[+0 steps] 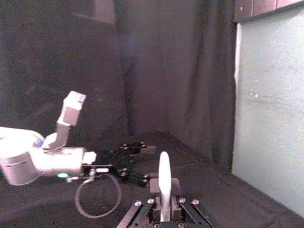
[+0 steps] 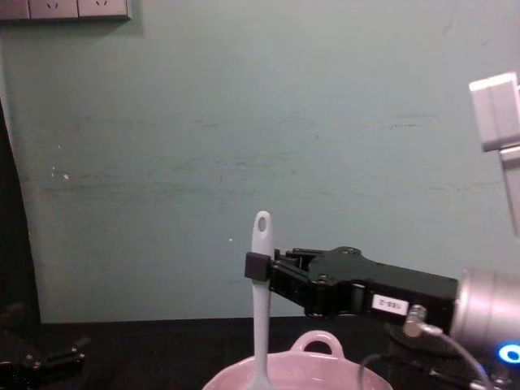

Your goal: Use the one hand to pick up the spoon and stir the clear water in the bowl.

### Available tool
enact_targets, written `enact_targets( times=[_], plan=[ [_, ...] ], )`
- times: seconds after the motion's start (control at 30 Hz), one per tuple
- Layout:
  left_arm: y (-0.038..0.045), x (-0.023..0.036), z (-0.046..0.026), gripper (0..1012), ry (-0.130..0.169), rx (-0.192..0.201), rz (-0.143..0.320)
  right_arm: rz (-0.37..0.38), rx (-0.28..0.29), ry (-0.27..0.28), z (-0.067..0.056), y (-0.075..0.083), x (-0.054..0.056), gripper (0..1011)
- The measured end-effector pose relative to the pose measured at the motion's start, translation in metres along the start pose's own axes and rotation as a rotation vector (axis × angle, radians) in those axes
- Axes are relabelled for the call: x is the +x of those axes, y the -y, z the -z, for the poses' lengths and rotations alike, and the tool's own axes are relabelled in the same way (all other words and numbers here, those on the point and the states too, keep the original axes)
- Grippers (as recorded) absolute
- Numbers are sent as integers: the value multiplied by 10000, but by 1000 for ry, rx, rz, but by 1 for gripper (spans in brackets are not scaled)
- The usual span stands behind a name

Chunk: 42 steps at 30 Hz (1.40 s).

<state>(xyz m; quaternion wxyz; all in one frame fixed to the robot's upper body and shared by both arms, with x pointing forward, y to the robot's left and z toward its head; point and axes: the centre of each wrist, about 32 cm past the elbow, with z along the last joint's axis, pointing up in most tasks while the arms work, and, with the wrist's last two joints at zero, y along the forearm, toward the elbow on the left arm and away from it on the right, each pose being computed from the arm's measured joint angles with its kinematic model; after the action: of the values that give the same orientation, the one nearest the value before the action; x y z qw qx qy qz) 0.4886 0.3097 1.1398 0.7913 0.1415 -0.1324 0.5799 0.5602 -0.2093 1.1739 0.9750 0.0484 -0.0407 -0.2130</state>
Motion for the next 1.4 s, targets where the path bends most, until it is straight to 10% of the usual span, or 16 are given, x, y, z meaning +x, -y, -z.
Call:
enact_targets(
  times=[0.7, 1.4],
  plan=[
    [0, 0, 0, 1011, 0, 0, 0, 163, 2, 175, 119, -92, 181, 127],
    [0, 0, 0, 1011, 0, 0, 0, 155, 11, 113, 21, 345, 46, 127]
  ],
)
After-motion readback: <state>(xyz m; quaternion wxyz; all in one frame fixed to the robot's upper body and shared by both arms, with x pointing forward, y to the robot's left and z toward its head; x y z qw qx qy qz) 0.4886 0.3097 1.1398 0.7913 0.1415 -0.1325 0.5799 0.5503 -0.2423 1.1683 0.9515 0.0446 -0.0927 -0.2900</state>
